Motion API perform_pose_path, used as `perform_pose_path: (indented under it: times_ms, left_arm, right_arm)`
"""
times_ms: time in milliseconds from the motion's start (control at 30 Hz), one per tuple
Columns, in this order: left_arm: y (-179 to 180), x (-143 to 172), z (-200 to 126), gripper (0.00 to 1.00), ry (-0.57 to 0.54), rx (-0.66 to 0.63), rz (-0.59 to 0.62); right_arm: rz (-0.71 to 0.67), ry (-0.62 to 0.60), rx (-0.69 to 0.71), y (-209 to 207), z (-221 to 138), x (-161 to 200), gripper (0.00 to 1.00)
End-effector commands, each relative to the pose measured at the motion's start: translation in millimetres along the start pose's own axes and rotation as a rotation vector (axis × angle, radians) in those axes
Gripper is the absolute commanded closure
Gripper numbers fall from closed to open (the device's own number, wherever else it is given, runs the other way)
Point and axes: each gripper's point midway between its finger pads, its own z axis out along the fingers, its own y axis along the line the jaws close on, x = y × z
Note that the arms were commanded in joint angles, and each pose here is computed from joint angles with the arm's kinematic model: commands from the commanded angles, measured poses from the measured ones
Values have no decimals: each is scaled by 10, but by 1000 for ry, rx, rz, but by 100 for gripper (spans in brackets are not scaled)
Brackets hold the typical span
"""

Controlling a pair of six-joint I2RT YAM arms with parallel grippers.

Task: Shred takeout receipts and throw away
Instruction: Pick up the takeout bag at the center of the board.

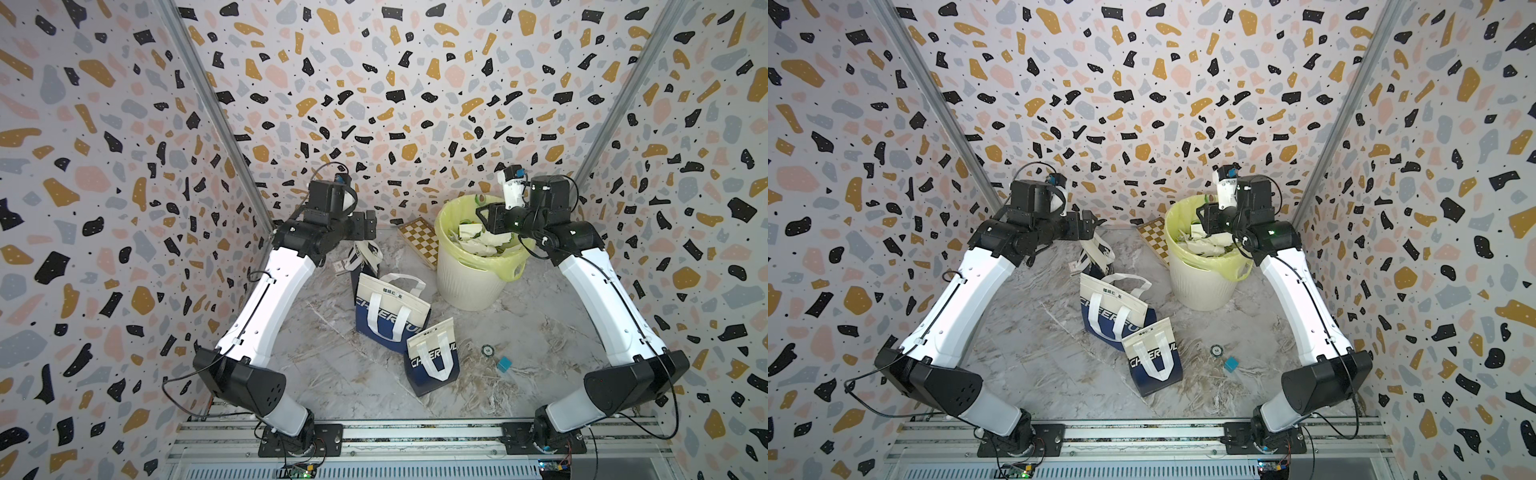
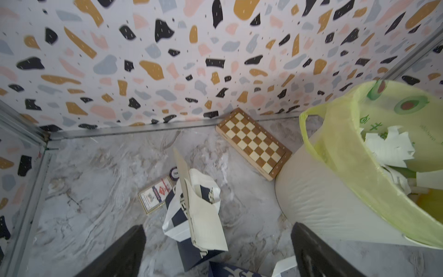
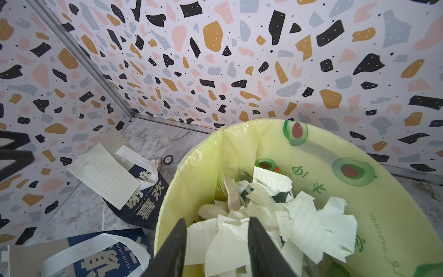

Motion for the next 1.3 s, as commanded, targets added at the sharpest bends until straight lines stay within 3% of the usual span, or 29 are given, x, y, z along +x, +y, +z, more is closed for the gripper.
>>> perform_pose_path:
  times_ms: [0,233,467,600,867,1100,1267]
  left_arm:
    - [106,147,212,5,64,-50,-57]
    - [215,234,662,26,117,-74,-75]
    - [284,271,696,64,76,-94,-56]
    - [232,172,640,86,-23,-43,13]
    - [-35,84,675,100,-105,183,154]
    - [-254,52,608,100,-139,454,241]
    - [-372,-25,418,100,-204,619,302]
  right_arm:
    - [-57,-65,51,-18,-319,-211,55]
    - [-78,-86,62,-5,-444,-248,55]
    - [-103,-107,38,62,-502,-292,55]
    - [-246,-80,-100,433,-388,-172,55]
    - [-453,-81,-405,1242,-96,104,56]
    - [-627,-97,-676,1857,156,450,56]
    - [-634,-73,-734,1963,527,625,55]
